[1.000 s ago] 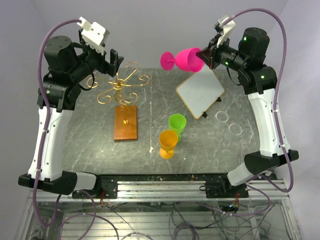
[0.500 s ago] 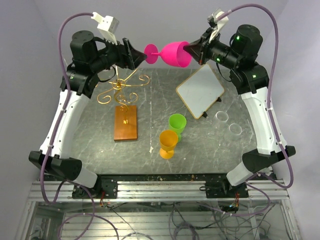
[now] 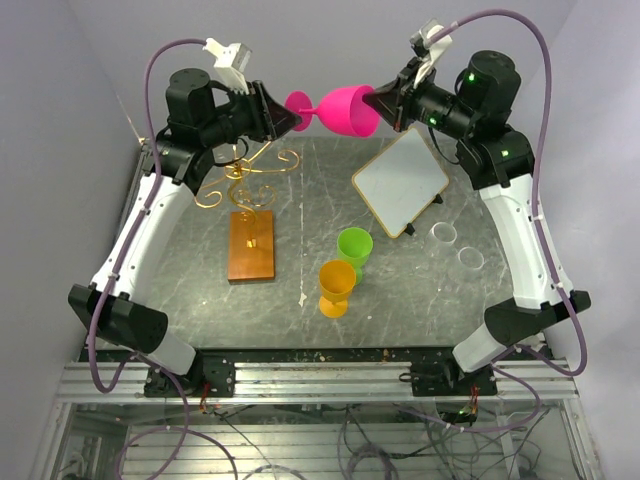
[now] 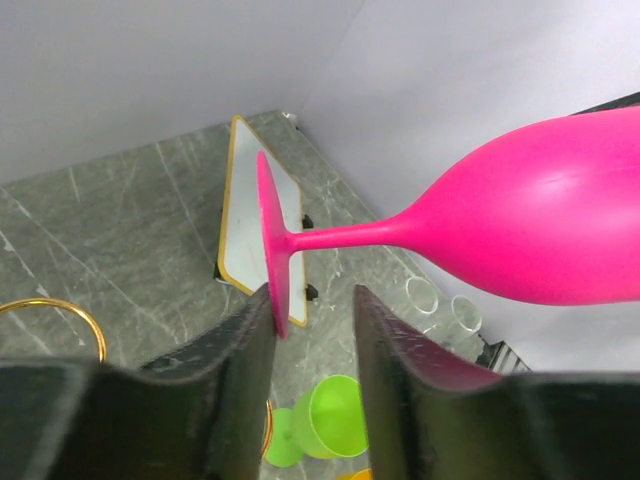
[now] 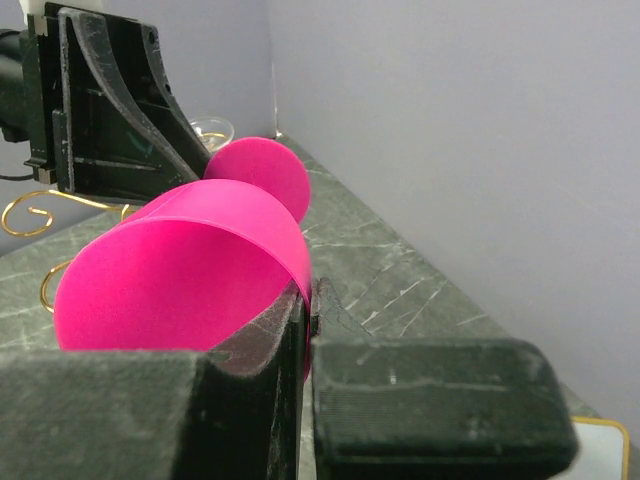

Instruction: Place the wine glass upside down on the wine glass rack

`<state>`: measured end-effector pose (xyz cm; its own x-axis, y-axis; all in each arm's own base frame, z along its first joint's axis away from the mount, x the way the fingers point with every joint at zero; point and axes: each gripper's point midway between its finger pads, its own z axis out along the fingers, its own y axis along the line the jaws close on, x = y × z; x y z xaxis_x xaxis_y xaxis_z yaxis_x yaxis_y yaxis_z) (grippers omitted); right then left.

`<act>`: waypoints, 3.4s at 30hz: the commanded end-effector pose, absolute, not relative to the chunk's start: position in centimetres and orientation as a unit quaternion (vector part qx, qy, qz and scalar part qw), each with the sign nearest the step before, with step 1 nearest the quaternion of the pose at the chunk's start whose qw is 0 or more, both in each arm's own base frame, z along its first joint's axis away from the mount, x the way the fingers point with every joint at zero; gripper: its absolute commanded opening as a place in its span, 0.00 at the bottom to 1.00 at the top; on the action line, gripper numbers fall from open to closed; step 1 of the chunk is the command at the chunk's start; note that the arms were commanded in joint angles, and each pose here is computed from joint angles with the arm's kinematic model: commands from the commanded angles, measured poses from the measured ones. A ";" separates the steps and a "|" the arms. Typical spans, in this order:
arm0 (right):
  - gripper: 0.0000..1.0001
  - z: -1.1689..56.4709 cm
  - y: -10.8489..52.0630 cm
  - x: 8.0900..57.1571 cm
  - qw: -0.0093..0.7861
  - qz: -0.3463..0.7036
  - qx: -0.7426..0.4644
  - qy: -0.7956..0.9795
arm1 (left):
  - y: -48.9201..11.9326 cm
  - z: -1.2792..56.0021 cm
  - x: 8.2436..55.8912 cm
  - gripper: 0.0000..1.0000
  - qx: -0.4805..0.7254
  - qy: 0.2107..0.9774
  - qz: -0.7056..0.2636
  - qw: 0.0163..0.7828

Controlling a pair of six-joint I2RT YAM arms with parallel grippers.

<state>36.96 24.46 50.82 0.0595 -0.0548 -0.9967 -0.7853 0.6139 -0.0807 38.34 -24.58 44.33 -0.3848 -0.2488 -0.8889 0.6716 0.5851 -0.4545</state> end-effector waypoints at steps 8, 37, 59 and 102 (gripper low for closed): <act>0.00 51.8 24.8 35.6 0.652 0.294 -0.348 0.606 | -25.8 45.2 37.9 0.15 0.156 0.694 -0.466 0.527; 0.63 52.7 21.3 34.3 0.680 0.209 -0.351 0.609 | -20.0 49.1 37.9 0.07 0.177 0.671 -0.341 0.634; 0.73 49.9 15.0 35.3 0.671 0.042 -0.364 0.645 | -1.9 56.5 32.9 0.07 0.165 0.645 0.127 0.735; 0.85 42.1 13.9 34.4 0.601 0.018 -0.411 0.686 | 4.9 40.6 29.6 0.07 0.519 0.696 0.322 0.378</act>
<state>34.63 14.05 42.09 0.0570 -0.5417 -0.8387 -0.5833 0.6637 -0.4683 29.62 8.22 41.21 -0.3402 0.9280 -0.1519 0.3987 0.2887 0.8705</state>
